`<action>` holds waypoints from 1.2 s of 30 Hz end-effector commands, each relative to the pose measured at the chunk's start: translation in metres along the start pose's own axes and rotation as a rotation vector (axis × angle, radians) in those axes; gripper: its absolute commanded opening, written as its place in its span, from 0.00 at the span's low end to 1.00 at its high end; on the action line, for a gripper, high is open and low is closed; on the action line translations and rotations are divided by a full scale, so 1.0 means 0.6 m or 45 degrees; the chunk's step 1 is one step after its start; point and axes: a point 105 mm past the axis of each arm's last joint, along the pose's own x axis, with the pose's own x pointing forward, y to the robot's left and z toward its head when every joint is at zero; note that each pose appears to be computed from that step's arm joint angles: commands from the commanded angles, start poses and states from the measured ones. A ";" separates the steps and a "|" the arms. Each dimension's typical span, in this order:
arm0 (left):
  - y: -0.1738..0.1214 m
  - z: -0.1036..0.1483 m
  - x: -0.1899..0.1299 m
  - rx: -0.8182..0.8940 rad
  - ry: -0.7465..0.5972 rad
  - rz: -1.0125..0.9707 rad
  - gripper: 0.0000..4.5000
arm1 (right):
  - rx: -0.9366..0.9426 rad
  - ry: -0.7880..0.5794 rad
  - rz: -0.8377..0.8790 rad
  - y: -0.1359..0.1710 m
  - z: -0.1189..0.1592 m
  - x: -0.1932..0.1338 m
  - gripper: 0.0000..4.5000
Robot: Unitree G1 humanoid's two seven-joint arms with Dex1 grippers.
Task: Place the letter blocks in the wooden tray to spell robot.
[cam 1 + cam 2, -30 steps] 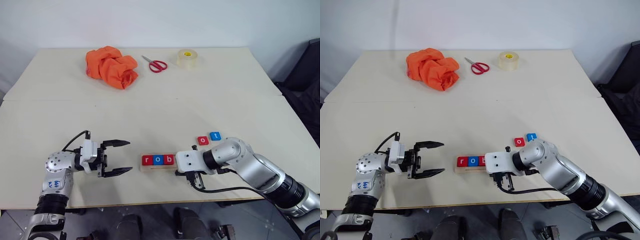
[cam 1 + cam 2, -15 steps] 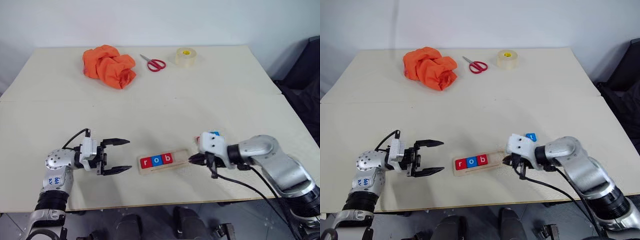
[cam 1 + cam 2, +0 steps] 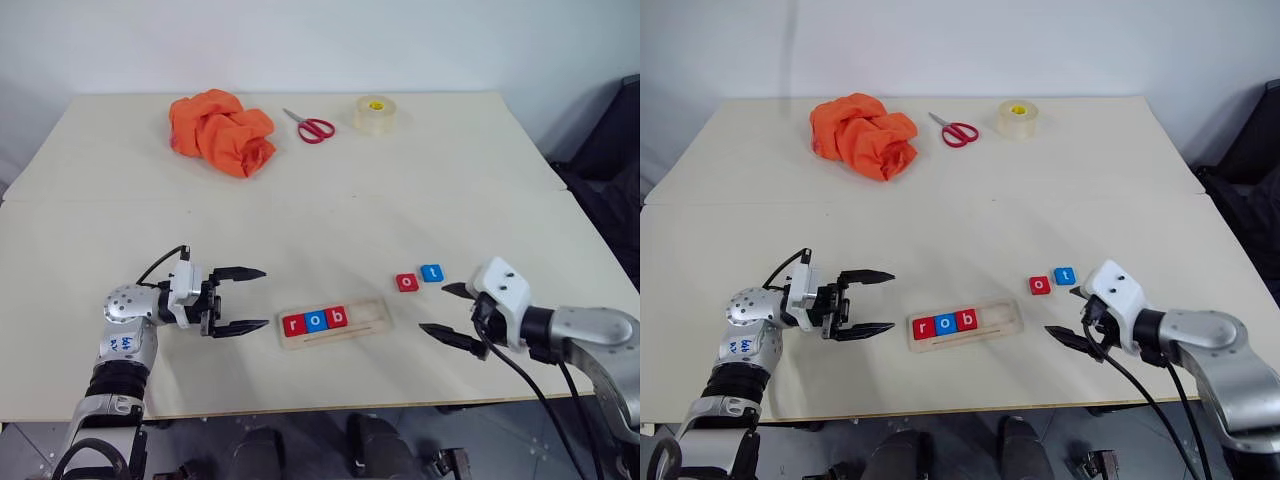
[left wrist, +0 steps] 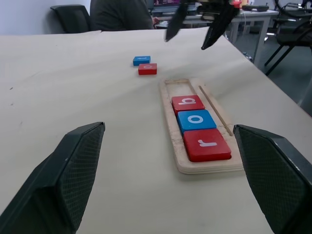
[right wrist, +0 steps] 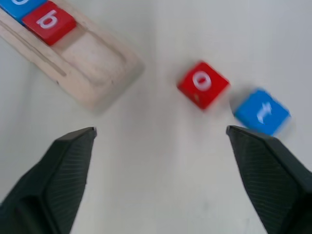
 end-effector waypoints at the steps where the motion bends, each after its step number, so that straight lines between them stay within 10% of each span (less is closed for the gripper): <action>1: 0.003 0.008 -0.013 0.028 0.014 -0.044 1.00 | 0.001 -0.033 -0.099 -0.001 0.002 -0.031 0.99; 24: -0.002 0.015 -0.016 0.042 0.016 -0.050 1.00 | 0.088 -0.054 -0.195 0.015 -0.025 -0.042 0.99; 36: -0.051 0.023 -0.016 0.039 0.014 -0.031 1.00 | 0.190 -0.119 -0.393 0.002 0.037 0.053 0.99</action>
